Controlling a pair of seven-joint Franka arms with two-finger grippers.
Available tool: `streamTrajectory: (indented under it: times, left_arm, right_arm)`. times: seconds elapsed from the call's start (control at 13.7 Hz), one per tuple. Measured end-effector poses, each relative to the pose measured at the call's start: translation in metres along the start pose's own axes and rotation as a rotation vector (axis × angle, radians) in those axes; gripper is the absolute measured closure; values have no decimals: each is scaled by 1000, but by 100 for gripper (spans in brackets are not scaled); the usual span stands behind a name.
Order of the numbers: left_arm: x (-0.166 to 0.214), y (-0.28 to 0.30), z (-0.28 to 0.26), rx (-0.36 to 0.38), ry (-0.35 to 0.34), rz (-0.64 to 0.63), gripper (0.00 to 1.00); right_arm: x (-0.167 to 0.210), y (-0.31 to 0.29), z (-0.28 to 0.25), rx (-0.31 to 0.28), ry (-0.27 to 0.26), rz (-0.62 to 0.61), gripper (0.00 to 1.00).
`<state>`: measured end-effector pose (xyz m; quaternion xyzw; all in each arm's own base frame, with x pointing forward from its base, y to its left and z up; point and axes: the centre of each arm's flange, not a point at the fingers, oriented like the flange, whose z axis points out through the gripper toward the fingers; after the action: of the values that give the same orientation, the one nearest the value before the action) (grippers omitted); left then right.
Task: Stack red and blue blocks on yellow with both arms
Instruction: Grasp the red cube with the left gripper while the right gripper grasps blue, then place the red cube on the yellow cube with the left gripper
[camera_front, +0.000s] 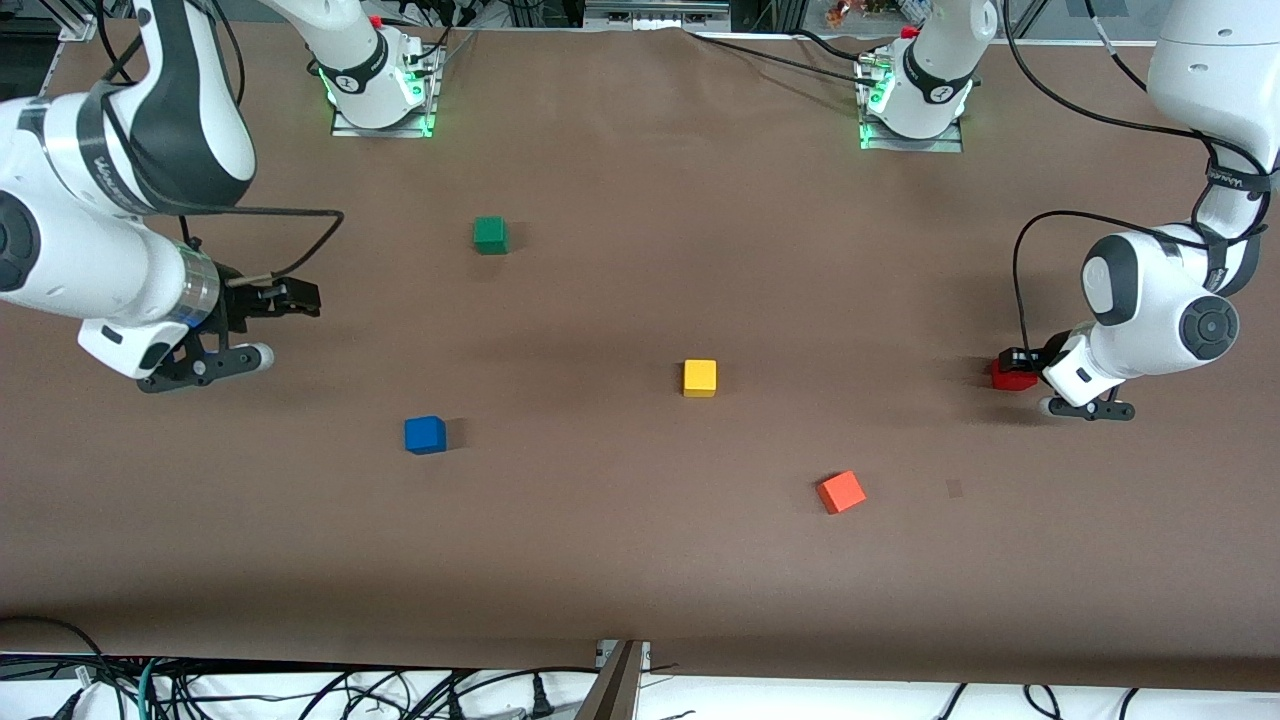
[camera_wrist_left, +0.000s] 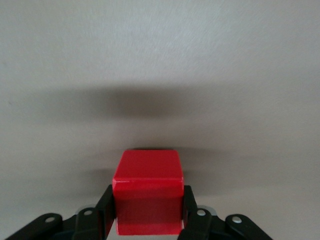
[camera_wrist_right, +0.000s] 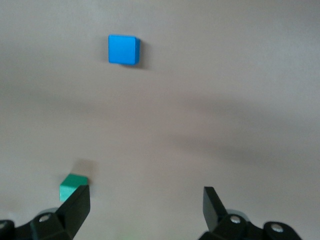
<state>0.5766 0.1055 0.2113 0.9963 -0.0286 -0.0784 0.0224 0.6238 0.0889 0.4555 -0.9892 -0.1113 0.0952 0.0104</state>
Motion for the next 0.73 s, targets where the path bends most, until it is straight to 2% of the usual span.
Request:
streamTrajectory:
  times: [0.29,0.51,0.73]
  left_arm:
    - [29,67,-55,-7,90,97,44]
    - [48,150,-95,-34,130,175,44]
    - [46,259,-101,-40,136,194,44]
  right_arm:
    - [46,-22,61,58,63,33,0]
    - [77,-46,112,41,113,9,0]
    - [98,-57,159,18,157,-7,0]
